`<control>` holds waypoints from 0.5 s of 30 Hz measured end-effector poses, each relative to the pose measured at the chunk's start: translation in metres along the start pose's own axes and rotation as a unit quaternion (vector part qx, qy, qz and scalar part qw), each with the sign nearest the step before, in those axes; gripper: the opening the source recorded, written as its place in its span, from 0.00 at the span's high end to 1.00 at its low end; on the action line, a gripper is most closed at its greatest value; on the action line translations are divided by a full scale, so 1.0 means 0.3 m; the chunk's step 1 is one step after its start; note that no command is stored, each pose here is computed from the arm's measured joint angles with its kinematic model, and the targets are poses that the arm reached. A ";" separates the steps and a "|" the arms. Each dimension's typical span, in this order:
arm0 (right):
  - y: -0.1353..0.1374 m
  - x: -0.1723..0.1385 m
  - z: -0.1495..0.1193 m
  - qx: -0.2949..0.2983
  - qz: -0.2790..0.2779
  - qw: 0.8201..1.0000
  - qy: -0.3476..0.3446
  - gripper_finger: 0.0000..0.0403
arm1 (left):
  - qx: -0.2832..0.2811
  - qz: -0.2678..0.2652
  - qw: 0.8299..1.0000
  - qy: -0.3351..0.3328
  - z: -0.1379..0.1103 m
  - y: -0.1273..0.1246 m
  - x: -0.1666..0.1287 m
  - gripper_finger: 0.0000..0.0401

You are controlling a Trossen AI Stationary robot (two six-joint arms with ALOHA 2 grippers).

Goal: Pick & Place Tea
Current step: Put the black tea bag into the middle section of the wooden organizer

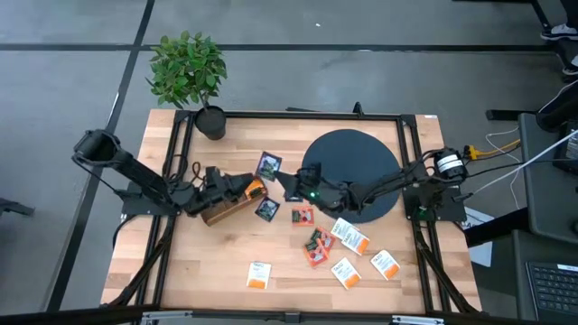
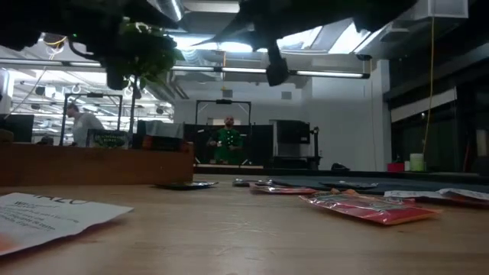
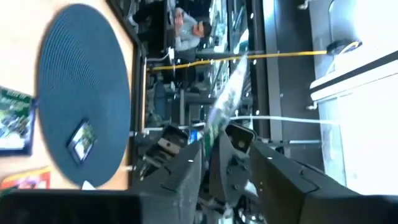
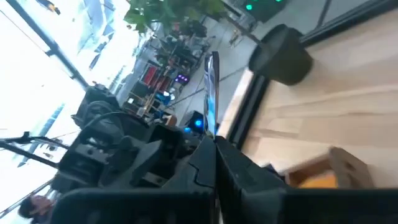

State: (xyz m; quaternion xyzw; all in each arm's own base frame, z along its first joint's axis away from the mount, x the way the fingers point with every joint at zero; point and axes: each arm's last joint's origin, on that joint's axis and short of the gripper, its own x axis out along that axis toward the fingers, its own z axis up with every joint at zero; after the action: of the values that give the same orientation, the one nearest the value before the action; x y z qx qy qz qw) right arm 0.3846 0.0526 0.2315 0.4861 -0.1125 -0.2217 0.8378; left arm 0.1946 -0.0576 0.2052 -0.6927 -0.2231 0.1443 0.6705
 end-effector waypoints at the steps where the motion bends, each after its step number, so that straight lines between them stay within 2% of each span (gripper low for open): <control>1: 0.005 0.009 0.008 0.000 0.002 1.000 0.002 1.00 | 0.000 -0.002 1.000 -0.007 0.004 -0.004 0.008 0.64; 7: 0.014 0.039 0.040 -0.006 0.005 1.000 -0.005 1.00 | 0.011 -0.009 1.000 -0.021 0.018 -0.021 0.042 0.58; 15: 0.012 0.051 0.055 0.012 0.013 1.000 -0.002 1.00 | 0.043 -0.010 0.998 -0.042 0.029 -0.040 0.074 0.57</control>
State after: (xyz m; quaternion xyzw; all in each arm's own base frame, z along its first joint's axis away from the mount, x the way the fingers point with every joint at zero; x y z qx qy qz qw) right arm 0.3923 0.0342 0.2425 0.4939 -0.1231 -0.2106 0.8346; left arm 0.2080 -0.0389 0.2187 -0.6541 -0.2518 0.1761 0.6912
